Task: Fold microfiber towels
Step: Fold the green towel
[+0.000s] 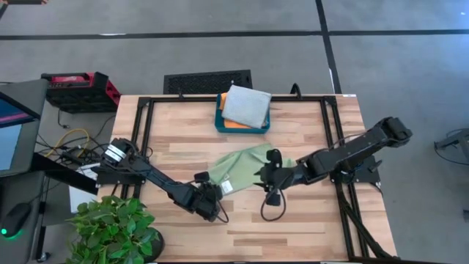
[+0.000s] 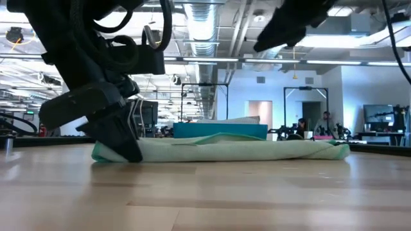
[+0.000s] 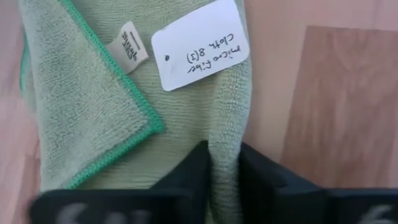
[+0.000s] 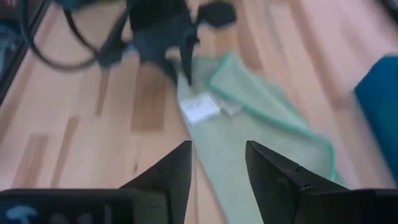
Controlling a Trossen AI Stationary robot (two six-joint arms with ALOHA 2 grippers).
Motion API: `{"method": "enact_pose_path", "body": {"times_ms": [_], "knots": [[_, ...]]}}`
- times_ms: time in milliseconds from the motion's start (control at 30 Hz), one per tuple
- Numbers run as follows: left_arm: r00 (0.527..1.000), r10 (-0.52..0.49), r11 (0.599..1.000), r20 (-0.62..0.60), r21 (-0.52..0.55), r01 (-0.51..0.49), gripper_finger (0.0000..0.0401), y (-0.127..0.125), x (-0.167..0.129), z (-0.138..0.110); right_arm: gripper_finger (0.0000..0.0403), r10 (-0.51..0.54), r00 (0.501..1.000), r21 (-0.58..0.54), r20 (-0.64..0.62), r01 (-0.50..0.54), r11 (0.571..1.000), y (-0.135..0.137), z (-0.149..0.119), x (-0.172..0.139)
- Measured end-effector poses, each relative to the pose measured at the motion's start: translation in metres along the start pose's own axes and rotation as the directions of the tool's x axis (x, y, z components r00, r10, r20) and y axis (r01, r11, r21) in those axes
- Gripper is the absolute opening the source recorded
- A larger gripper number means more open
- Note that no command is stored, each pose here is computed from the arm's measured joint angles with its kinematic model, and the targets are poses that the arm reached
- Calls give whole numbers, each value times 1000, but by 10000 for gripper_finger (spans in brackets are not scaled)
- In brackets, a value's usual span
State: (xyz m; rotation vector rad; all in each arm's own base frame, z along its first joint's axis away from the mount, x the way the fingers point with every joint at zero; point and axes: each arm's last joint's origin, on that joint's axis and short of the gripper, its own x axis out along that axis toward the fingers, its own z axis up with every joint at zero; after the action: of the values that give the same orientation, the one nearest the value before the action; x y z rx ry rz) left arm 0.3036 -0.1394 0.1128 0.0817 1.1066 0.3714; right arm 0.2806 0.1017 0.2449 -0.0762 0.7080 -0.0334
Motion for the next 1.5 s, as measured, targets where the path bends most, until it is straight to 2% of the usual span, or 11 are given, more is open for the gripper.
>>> {"method": "enact_pose_path", "body": {"times_ms": [67, 100, 167, 300, 367, 533, 767, 1067, 1200, 1500], "knots": [[1000, -9, 1000, 0, 14, 9, 22, -1, -7, 3, 168, 23, 999, -3, -45, -24, 1000, 3, -5, -1], [1000, -7, 1000, -3, 28, 7, 13, -1, -11, 5, 165, 32, 998, -7, -59, -32, 999, 4, -7, 0], [999, 13, 998, -35, 65, -11, 10, 2, -19, 7, 160, 46, 996, -18, -82, -48, 999, 8, -10, 4], [999, 12, 999, -33, 41, -11, 3, 8, -42, 27, 152, 51, 989, -60, -137, -60, 996, 15, -18, 17], [998, 13, 999, -60, 39, -11, 2, 11, -47, 34, 150, 42, 983, -114, -179, -63, 991, 19, -25, 27], [999, -4, 998, -37, 56, 6, 1, 14, -69, 60, 151, 11, 971, -229, -239, -68, 971, 28, -39, 52], [999, -30, 996, -29, 85, 32, 0, 25, -96, 91, 152, -91, 982, -242, -165, 49, 969, 29, -39, 64], [998, -55, 989, 34, 142, 50, 0, 33, -125, 115, 149, -168, 975, -234, -148, 131, 963, 19, -36, 67], [998, -53, 987, 30, 153, 48, 0, 37, -138, 120, 142, -204, 968, -232, -146, 167, 958, 13, -35, 68], [999, -35, 988, -39, 148, 40, 0, 40, -137, 114, 130, -219, 972, -283, -87, 187, 941, 23, -30, 53]]}}
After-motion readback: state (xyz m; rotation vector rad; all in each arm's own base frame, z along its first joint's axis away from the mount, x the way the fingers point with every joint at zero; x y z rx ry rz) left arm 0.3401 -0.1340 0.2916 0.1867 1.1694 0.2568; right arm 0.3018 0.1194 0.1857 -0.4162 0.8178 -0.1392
